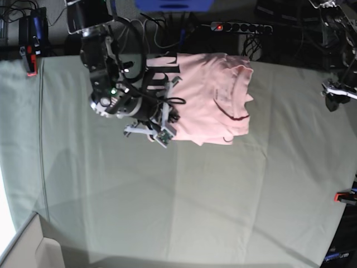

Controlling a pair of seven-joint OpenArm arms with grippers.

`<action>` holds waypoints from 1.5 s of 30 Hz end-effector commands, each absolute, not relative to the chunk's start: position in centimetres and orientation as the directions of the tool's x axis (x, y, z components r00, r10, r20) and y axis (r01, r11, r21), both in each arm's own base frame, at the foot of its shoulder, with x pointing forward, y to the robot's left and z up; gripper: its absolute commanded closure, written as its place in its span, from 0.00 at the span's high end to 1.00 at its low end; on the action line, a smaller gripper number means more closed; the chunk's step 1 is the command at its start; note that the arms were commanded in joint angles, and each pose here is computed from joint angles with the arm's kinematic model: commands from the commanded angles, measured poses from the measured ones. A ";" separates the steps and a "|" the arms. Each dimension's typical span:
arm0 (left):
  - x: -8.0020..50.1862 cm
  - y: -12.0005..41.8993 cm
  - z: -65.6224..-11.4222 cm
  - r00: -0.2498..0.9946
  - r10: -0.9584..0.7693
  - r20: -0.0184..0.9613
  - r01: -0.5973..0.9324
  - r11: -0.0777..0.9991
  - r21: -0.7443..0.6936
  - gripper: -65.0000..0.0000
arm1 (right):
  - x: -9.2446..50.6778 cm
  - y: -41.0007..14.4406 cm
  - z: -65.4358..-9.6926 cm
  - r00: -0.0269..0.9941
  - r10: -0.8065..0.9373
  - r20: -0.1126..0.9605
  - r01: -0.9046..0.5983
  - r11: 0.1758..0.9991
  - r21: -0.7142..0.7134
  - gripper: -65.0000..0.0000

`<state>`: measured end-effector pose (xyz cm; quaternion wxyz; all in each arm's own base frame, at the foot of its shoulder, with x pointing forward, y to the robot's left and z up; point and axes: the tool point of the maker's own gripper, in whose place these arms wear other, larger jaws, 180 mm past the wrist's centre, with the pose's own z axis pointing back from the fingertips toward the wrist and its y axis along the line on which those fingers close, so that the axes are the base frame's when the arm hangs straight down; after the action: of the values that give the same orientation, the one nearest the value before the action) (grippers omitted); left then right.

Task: Layout the t-shirt on the table in an organized manner, then fold the t-shirt properly
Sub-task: 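Release the shirt and pull the right gripper back from the stack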

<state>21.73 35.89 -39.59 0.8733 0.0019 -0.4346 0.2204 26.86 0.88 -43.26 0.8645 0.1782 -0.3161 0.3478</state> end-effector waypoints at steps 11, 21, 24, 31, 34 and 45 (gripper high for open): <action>24.2 34.4 -37.9 0.498 0.339 0.798 -0.318 0.928 -0.196 0.46 | 30.8 -5.3 -43.8 0.615 0.366 0.699 -0.579 0.811 0.085 0.00; 26.3 29.4 -37.0 0.504 0.290 0.813 -0.198 0.956 -0.218 0.46 | 31.2 -5.6 -42.4 0.583 0.375 0.721 -0.584 0.810 0.051 0.00; 26.2 27.4 -37.1 0.541 0.283 0.792 -0.166 0.959 -0.230 0.55 | 31.5 -5.6 -39.7 0.522 0.382 0.762 -0.588 0.809 -0.002 0.00; 26.3 20.1 -37.3 0.611 0.208 0.764 0.057 0.951 -0.304 0.78 | 31.3 -6.5 -36.5 0.461 0.431 0.776 -0.587 0.803 -0.097 0.17; 25.9 17.6 -38.2 0.654 0.171 0.737 0.120 0.938 -0.324 0.82 | 31.1 -7.0 -36.6 0.474 0.450 0.757 -0.588 0.801 -0.108 0.25; 23.7 10.7 -43.8 0.790 0.142 0.596 0.200 0.860 -0.469 0.86 | 31.0 -9.2 -36.9 0.509 0.421 0.751 -0.535 0.838 -0.107 0.27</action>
<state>22.82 10.51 -44.69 0.9157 -0.2624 -0.3041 -0.0164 30.09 -9.52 -38.22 0.8778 0.0660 -0.3870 0.2744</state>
